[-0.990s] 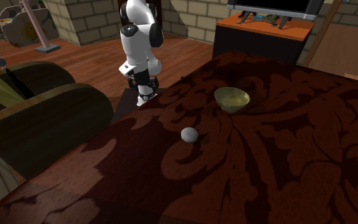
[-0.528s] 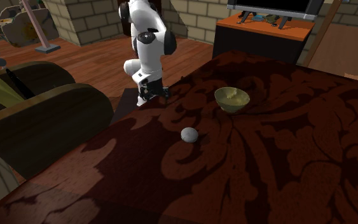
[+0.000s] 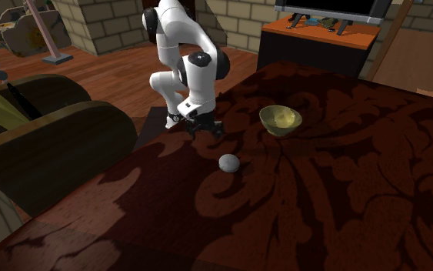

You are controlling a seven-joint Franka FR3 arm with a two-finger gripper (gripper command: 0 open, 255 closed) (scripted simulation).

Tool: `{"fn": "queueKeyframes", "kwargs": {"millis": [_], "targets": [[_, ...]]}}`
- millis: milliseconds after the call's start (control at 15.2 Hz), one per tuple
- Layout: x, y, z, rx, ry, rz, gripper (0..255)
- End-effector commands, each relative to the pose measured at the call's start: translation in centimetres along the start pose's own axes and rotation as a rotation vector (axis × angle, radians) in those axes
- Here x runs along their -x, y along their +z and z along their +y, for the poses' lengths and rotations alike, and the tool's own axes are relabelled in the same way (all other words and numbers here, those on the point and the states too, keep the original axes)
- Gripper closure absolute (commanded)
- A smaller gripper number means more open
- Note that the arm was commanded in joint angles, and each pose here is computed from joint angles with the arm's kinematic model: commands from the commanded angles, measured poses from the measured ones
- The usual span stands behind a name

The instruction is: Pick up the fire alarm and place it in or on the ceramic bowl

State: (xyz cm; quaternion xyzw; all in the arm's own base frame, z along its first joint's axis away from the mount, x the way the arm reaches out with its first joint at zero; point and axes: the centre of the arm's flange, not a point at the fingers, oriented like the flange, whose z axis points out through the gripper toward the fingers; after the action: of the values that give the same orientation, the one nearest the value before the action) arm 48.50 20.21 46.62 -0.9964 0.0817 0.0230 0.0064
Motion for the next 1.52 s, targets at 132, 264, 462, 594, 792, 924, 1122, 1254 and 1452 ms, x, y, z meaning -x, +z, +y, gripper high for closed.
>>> {"fn": "queueKeyframes", "kwargs": {"millis": [132, 264, 462, 594, 792, 924, 1122, 1254, 1452], "targets": [[-2.6, 0.8, -4.3, 0.003, 0.019, 0.032, 0], [-4.1, 1.2, -6.3, 0.005, 0.028, 0.048, 0], [-6.4, 1.7, -9.3, 0.008, 0.041, 0.071, 0], [-7.2, 1.8, -10.4, 0.010, 0.046, 0.080, 0], [-7.3, 3.4, -10.4, 0.010, 0.046, 0.080, 0], [-7.4, 4.5, -10.4, 0.010, 0.046, 0.080, 0], [-7.5, 5.8, -10.4, 0.010, 0.046, 0.080, 0], [-7.5, 5.8, -10.4, 0.010, 0.046, 0.080, 0], [-7.5, 5.8, -10.4, 0.010, 0.046, 0.080, 0]]}}
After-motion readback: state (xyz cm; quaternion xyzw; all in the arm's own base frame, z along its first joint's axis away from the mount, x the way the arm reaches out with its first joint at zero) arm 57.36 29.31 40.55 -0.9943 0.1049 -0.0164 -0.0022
